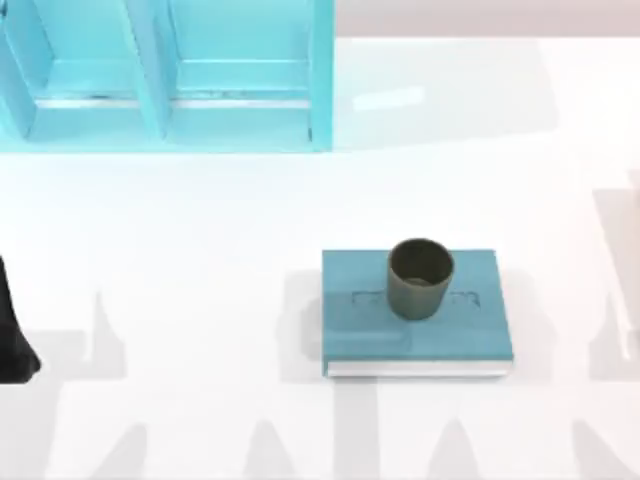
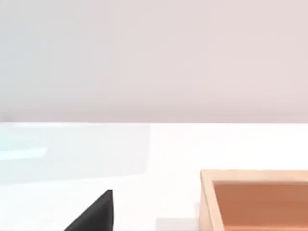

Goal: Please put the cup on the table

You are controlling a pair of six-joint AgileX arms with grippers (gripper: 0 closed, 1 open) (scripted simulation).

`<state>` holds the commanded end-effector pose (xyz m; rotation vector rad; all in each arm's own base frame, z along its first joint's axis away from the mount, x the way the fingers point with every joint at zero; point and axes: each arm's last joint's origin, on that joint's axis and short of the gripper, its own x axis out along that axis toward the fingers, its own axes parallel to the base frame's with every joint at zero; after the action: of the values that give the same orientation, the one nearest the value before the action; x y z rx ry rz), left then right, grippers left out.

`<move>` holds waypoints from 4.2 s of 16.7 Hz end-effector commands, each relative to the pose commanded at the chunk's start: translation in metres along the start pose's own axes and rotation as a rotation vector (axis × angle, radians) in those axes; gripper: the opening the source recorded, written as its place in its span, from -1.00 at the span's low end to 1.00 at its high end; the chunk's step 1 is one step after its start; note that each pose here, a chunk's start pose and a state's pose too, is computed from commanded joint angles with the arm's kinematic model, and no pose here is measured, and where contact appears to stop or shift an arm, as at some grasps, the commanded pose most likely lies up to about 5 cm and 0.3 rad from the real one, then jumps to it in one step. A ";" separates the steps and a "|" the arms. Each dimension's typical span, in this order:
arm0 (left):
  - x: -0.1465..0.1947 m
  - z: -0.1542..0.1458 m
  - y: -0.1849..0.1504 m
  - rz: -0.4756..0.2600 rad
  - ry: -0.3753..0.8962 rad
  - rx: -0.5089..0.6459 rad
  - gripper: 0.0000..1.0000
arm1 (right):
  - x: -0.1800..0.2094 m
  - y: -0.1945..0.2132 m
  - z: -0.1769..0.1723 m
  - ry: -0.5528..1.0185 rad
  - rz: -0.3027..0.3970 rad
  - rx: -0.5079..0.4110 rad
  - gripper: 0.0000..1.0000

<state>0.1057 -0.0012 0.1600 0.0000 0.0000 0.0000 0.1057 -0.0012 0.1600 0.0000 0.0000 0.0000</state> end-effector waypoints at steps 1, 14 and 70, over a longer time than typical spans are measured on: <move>0.000 0.000 0.000 0.000 0.000 0.000 1.00 | 0.000 0.000 0.000 0.000 0.000 0.000 1.00; 0.029 0.152 -0.022 -0.079 0.283 -0.227 1.00 | 0.000 0.000 0.000 0.000 0.000 0.000 1.00; 0.189 0.017 -0.386 -0.013 1.372 0.022 0.55 | 0.000 0.000 0.000 0.000 0.000 0.000 1.00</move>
<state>0.2952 -0.3869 0.1773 0.0219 1.3720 -0.0129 0.1057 -0.0012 0.1600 0.0000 0.0000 0.0000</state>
